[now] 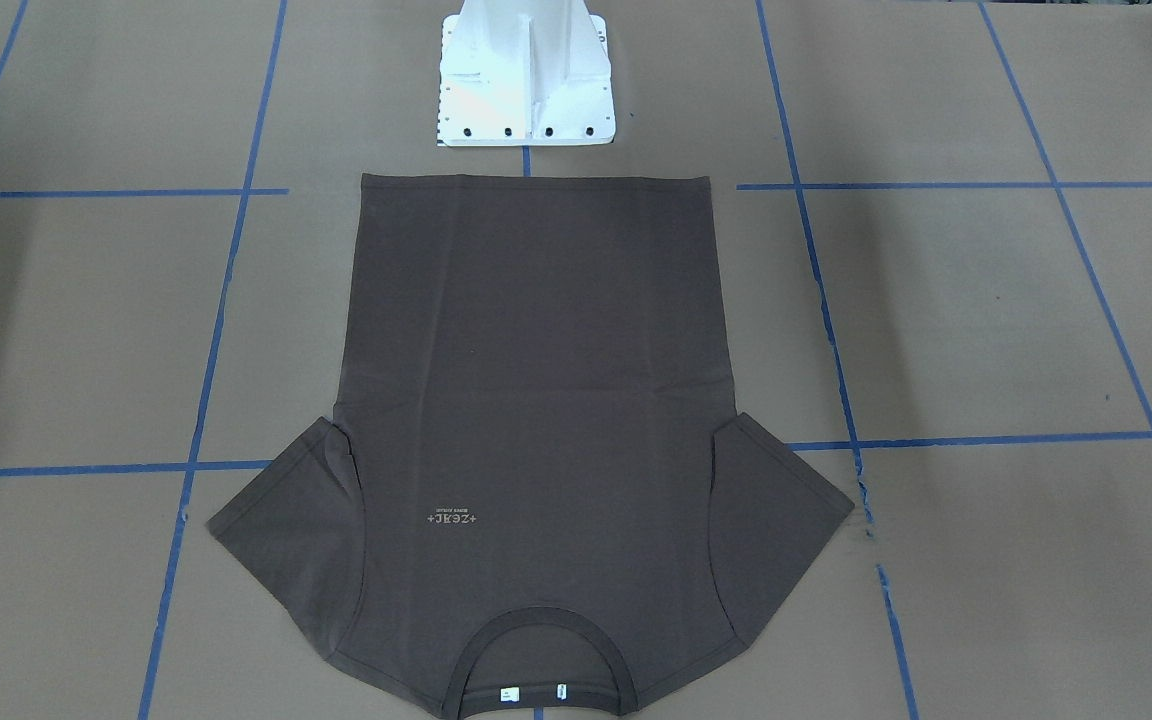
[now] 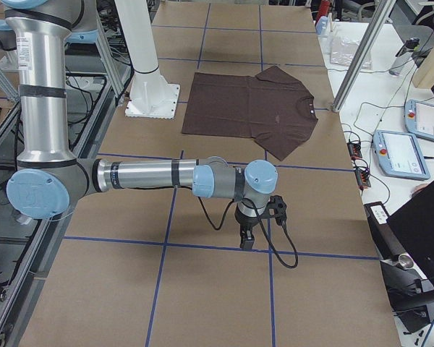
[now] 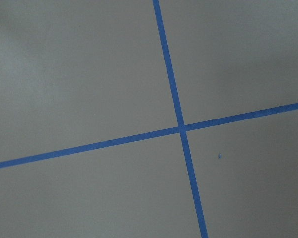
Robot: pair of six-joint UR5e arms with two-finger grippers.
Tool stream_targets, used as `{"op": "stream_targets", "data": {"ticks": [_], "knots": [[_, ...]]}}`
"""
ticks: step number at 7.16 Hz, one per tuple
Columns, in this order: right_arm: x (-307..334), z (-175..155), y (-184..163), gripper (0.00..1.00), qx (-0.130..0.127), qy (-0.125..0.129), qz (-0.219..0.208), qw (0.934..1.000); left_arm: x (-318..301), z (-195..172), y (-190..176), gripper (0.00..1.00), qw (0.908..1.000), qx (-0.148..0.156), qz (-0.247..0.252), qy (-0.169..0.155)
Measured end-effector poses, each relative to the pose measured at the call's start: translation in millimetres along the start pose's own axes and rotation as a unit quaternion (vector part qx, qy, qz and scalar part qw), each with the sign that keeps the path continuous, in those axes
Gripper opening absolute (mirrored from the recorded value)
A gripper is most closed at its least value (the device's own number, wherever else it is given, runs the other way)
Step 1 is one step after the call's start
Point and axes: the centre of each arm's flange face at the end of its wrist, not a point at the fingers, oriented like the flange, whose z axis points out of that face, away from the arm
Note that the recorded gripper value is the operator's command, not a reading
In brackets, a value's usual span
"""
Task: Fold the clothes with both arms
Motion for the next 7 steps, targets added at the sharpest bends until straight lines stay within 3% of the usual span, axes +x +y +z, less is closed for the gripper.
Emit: {"op": "stream_targets", "data": {"ticks": [2,5,7], "knots": [[-25.6,-27.9,-28.1,1.0,0.028,0.001,-0.027,0.9993,7.7,-8.2,-9.2,1.0,0.9974,0.055,0.047,-0.001],[-95.7,-97.6,-110.1,1.0,0.091,0.006,-0.095,0.9913,23.0,-29.5,-68.9,1.0,0.9735,0.176,0.145,-0.014],[-114.1,-104.4,-132.0,1.0,0.125,-0.003,-0.12,0.9849,32.9,-41.0,-98.0,1.0,0.9654,0.209,0.155,-0.009]]}}
